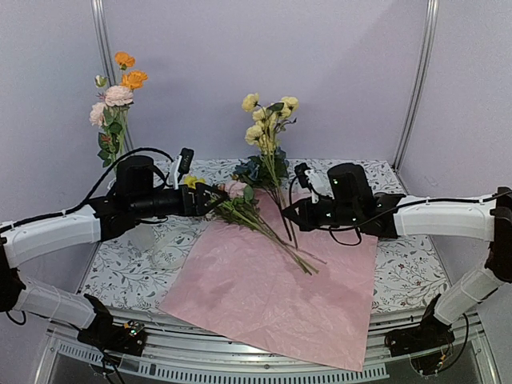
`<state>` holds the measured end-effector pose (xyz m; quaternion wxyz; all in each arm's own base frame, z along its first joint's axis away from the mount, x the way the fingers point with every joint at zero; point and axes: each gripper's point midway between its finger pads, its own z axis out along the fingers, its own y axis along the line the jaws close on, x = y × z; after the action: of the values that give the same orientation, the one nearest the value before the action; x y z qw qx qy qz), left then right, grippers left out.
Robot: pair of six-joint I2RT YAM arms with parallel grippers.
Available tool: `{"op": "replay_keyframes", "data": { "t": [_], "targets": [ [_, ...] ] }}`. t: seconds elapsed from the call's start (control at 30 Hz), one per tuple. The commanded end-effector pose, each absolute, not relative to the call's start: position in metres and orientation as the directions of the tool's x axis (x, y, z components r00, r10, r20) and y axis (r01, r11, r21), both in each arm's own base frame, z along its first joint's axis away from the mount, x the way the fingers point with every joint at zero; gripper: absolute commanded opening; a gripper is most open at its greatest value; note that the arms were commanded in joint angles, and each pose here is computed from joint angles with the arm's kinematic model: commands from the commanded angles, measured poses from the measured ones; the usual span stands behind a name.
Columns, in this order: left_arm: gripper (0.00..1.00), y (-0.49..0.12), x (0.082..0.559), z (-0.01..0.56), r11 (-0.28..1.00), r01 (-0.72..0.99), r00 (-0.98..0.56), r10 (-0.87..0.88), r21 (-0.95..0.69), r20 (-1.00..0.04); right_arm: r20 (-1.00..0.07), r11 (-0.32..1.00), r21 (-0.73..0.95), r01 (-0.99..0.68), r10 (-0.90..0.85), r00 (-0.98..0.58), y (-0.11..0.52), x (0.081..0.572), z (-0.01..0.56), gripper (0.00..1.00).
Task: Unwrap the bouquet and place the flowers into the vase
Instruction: Pick up the fake flower from the flattened wrapping paper, then pass from the right arm to the left
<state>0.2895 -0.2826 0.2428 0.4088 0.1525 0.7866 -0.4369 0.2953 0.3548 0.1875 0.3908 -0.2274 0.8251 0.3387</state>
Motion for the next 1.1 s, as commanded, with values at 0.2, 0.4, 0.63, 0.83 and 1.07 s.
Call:
{"op": "replay_keyframes", "data": {
  "t": [0.2, 0.4, 0.63, 0.83, 1.07],
  "targets": [
    [0.98, -0.305, 0.262, 0.291, 0.456, 0.727, -0.489, -0.180, -0.513, -0.853, -0.925, 0.524, 0.347, -0.778, 0.055, -0.375, 0.344, 0.268, 0.263, 0.03],
    [0.98, -0.324, 0.243, 0.319, 0.393, 0.795, -0.406, -0.220, -0.462, -0.887, -0.937, 0.471, 0.345, -0.812, 0.119, -0.329, 0.341, 0.257, 0.280, 0.03],
    [0.98, -0.335, 0.235, 0.347, 0.371, 0.841, -0.312, -0.261, -0.393, -0.914, -0.941, 0.443, 0.339, -0.830, 0.151, -0.303, 0.344, 0.256, 0.287, 0.03],
    [0.98, -0.346, 0.236, 0.364, 0.345, 0.865, -0.274, -0.284, -0.364, -0.919, -0.952, 0.451, 0.306, -0.838, 0.165, -0.259, 0.340, 0.255, 0.295, 0.03],
    [0.98, -0.367, 0.236, 0.375, 0.289, 0.895, -0.258, -0.289, -0.341, -0.922, -0.953, 0.397, 0.298, -0.868, 0.177, -0.246, 0.346, 0.248, 0.296, 0.02]
  ]
}}
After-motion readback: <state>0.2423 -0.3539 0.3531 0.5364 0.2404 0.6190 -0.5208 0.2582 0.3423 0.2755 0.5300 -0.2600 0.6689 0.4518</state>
